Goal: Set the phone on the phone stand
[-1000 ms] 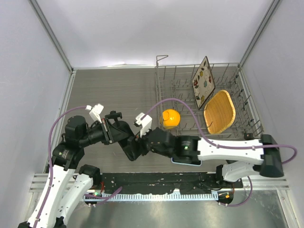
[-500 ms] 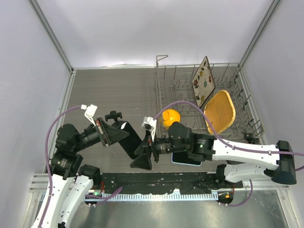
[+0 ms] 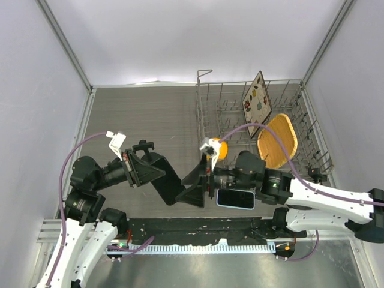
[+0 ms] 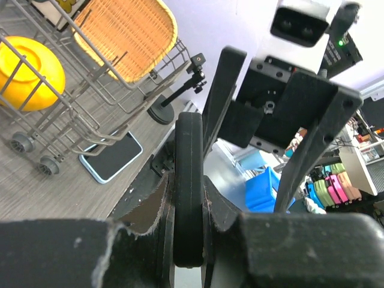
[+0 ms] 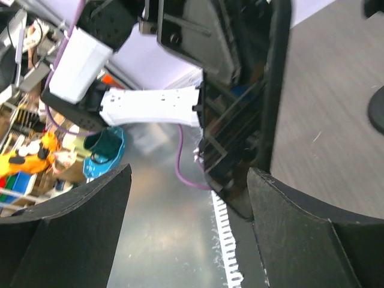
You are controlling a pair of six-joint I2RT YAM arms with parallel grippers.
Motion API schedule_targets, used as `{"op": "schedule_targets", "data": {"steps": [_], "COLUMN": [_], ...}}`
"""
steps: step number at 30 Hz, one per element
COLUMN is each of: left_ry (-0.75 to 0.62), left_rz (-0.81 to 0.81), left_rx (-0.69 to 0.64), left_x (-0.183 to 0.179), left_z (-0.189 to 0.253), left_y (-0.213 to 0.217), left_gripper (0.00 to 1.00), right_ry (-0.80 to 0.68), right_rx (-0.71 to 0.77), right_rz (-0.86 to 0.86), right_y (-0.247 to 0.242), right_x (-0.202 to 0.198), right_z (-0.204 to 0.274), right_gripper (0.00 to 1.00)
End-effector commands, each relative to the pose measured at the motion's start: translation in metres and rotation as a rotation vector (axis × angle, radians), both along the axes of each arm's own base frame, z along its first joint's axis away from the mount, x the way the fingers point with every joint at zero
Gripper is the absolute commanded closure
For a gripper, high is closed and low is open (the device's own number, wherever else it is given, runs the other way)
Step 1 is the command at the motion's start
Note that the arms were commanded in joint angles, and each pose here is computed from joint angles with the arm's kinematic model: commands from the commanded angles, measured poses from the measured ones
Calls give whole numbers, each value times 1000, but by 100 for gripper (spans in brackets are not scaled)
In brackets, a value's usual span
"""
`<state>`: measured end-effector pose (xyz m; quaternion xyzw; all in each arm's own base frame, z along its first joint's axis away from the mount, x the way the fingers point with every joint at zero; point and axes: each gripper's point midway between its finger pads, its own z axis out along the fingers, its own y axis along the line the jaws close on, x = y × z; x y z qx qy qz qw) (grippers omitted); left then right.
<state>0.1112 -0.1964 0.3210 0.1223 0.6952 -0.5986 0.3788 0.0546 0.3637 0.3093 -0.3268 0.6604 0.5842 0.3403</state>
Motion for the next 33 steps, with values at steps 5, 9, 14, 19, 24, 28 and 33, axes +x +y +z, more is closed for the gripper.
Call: {"op": "schedule_targets", "data": {"steps": [5,9,14,19,24,28,33], "left_ry": [-156,-171,-156,-143,-120,-96,-89], "left_rz": [-146,-141,-156,-154,-126,-125,-121], "left_rx": [-76,-89,-90,-94,-88,-67,-11], "left_x": [-41,-43,-38,-34,-30,-28,-30], "left_z": [52,58,61,59,52,45,42], "left_y": [-1,0,-3,-4,-3,-4,-2], "left_gripper": [100,100,100,100,99,65,47], "right_ry": [-1,22,55,89,82,82,72], "right_rx": [-55,-30,89,127,142,146,138], "right_rz": [-98,-41,128,141,138,186,205], "right_y": [-3,10,28,36,34,34,35], "right_x": [28,22,-2,-2,-2,-10,-12], "right_z": [-12,-10,11,10,7,3,5], "right_gripper": [16,20,33,65,99,99,99]}}
